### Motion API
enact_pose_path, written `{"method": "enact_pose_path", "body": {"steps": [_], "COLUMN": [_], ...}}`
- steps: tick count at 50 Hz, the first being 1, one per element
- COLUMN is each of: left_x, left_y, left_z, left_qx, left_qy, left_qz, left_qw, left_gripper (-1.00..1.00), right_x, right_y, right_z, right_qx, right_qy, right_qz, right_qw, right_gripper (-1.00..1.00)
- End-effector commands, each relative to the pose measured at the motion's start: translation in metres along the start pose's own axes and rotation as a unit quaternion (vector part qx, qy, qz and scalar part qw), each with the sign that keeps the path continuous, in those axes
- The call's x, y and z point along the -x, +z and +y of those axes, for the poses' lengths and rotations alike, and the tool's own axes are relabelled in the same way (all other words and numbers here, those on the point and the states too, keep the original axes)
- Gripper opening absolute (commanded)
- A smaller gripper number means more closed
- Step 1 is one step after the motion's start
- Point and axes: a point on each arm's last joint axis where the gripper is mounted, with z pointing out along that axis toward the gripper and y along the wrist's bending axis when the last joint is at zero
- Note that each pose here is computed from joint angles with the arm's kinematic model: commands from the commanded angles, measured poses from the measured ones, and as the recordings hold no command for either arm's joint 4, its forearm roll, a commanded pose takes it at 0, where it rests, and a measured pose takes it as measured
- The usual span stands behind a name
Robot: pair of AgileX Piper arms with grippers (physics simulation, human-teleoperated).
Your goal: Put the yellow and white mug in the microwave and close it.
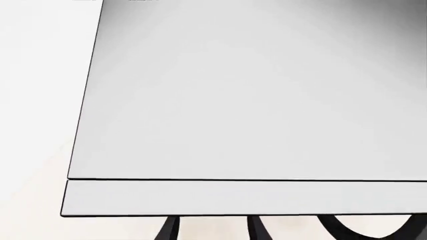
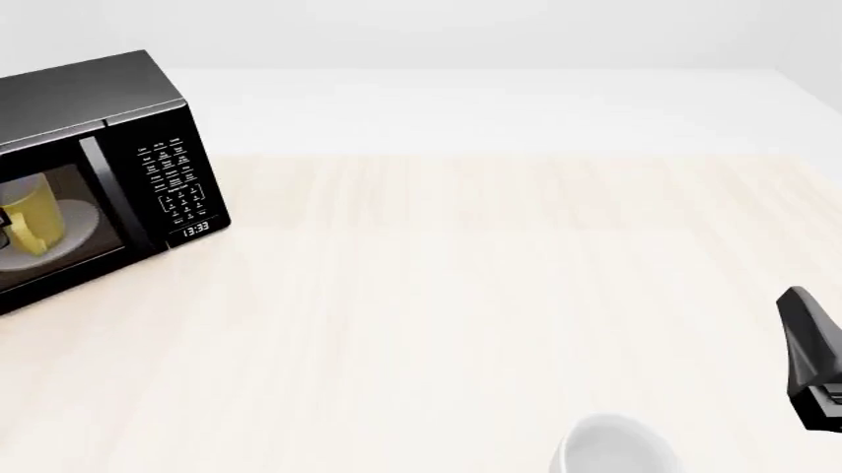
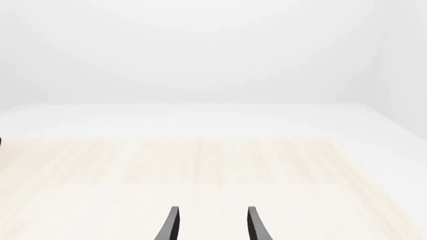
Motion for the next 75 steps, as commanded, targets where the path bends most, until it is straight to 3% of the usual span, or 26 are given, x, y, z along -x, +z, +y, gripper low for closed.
{"method": "enact_pose_path", "body": {"steps": [1, 11, 19, 32, 49, 75], "left_x": [0.014, 0.017, 0.012, -0.006, -0.013, -0.002], "left_y": [0.009, 0.023, 0.023, 0.001, -0.025, -0.093], "left_z": [-0.005, 0.000, -0.005, -0.009, -0.008, -0.008], "left_qx": [-0.005, 0.002, -0.003, -0.010, -0.013, -0.021], "left_qy": [-0.010, -0.026, -0.016, 0.004, 0.002, -0.009], "left_qz": [-0.005, 0.002, 0.007, 0.010, 0.001, -0.059], "left_qw": [0.9999, 0.9997, 0.9998, 0.9999, 0.9999, 0.9980], "left_gripper": [1.00, 1.00, 1.00, 1.00, 1.00, 1.00], "right_x": [0.000, 0.000, 0.000, 0.000, 0.000, 0.000], "right_y": [0.000, 0.000, 0.000, 0.000, 0.000, 0.000], "right_z": [0.000, 0.000, 0.000, 0.000, 0.000, 0.000], "right_qx": [0.000, 0.000, 0.000, 0.000, 0.000, 0.000], "right_qy": [0.000, 0.000, 0.000, 0.000, 0.000, 0.000], "right_qz": [0.000, 0.000, 0.000, 0.000, 0.000, 0.000], "right_qw": [1.0000, 1.0000, 1.0000, 1.0000, 1.0000, 1.0000], "right_gripper": [1.00, 1.00, 1.00, 1.00, 1.00, 1.00]}}
